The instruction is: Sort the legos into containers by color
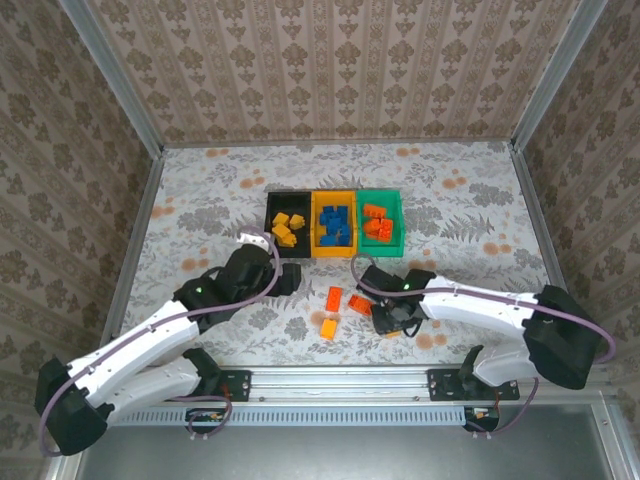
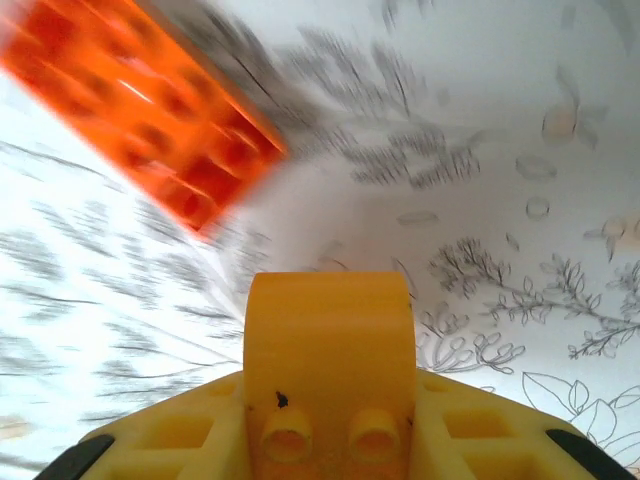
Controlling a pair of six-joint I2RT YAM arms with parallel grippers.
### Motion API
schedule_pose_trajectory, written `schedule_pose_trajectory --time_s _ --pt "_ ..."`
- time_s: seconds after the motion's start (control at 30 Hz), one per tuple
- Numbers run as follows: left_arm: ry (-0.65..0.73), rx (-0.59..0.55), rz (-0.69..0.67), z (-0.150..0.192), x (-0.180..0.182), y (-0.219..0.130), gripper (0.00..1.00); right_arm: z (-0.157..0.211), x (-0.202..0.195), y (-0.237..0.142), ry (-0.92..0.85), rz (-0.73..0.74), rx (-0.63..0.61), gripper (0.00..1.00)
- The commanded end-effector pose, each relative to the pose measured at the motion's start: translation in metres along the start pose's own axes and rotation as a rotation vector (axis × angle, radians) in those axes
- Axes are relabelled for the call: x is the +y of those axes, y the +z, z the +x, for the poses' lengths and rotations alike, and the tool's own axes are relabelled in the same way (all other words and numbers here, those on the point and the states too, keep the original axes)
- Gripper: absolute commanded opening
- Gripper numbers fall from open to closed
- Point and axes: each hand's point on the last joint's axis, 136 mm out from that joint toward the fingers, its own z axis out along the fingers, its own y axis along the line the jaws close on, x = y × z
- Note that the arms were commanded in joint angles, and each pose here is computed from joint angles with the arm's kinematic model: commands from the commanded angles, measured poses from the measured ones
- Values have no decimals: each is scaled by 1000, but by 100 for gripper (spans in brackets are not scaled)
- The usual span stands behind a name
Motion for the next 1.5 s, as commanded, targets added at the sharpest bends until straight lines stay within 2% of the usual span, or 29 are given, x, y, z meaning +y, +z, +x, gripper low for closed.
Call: schedule_pose_trajectory --time_s 0.0,0.13,0.23,0.33,0.5,0.63,0.77,0.83,0.97,1.03,1.17,1.3,1.47 --pt "-21 5 -50 10 17 -4 100 -48 19 -42 -27 -73 -133 35" --pt "-47 7 -57 17 23 -6 100 -117 62 -59 -46 -180 -209 35" --pt "-61 17 -63 22 27 -8 100 -172 88 -71 -69 -207 -290 35" --pt "-74 26 -56 27 28 -10 100 -223 101 -67 -54 -214 -330 35" --pt "-89 45 -51 36 30 -9 100 -283 111 -49 -26 -196 -376 35" --pt "-90 55 -45 38 30 -8 100 -314 124 -39 -34 -207 -401 36" --pt "-87 59 -33 37 27 -10 100 -332 128 -26 -28 -191 -409 40" --pt "-81 63 -31 37 26 -10 100 -340 129 -22 -21 -190 -416 45" --pt "-66 71 -25 37 24 -10 100 -350 136 -32 -39 -220 -452 69" --pt "-52 78 -17 36 22 -9 100 -354 137 -44 -39 -229 -479 76" --pt "-16 104 9 34 12 -4 100 -352 130 -66 -25 -234 -525 79" --pt "34 175 77 38 -10 9 99 -334 109 -84 36 -241 -561 82" --pt "207 314 119 58 -49 28 94 -296 67 -91 131 -231 -570 83"
